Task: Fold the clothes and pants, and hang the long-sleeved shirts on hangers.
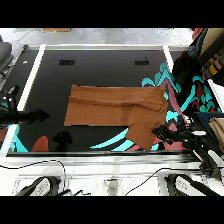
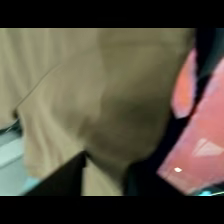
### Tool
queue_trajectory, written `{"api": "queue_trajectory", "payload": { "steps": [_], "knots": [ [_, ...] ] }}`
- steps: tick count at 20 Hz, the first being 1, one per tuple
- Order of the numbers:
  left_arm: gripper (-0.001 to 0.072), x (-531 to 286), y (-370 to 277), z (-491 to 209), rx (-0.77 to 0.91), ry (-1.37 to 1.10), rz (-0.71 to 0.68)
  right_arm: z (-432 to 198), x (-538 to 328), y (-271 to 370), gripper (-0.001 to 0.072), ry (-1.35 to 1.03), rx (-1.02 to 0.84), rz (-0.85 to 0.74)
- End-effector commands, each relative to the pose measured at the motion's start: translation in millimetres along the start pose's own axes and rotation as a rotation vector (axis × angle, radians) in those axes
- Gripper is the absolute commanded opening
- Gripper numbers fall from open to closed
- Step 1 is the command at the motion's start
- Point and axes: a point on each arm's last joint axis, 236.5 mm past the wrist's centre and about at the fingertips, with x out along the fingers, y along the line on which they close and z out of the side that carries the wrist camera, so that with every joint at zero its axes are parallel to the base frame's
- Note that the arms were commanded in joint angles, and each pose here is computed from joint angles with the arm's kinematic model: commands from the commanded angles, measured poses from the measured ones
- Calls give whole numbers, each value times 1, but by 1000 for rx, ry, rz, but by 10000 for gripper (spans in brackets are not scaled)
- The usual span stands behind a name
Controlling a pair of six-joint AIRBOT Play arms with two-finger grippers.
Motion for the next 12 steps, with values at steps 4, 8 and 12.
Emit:
{"api": "queue_trajectory", "payload": {
  "steps": [4, 8, 12],
  "knots": [
    [460, 34, 17, -45, -139, 43, 39, 9, 2, 2, 14, -46, 10, -3],
    [465, 50, 12, -57, -270, 52, -3, 9, 2, 2, 14, -43, 9, -1],
    [513, 78, -2, -53, -435, 64, -133, 9, 2, 2, 14, -44, 10, -2]
  ]
}}
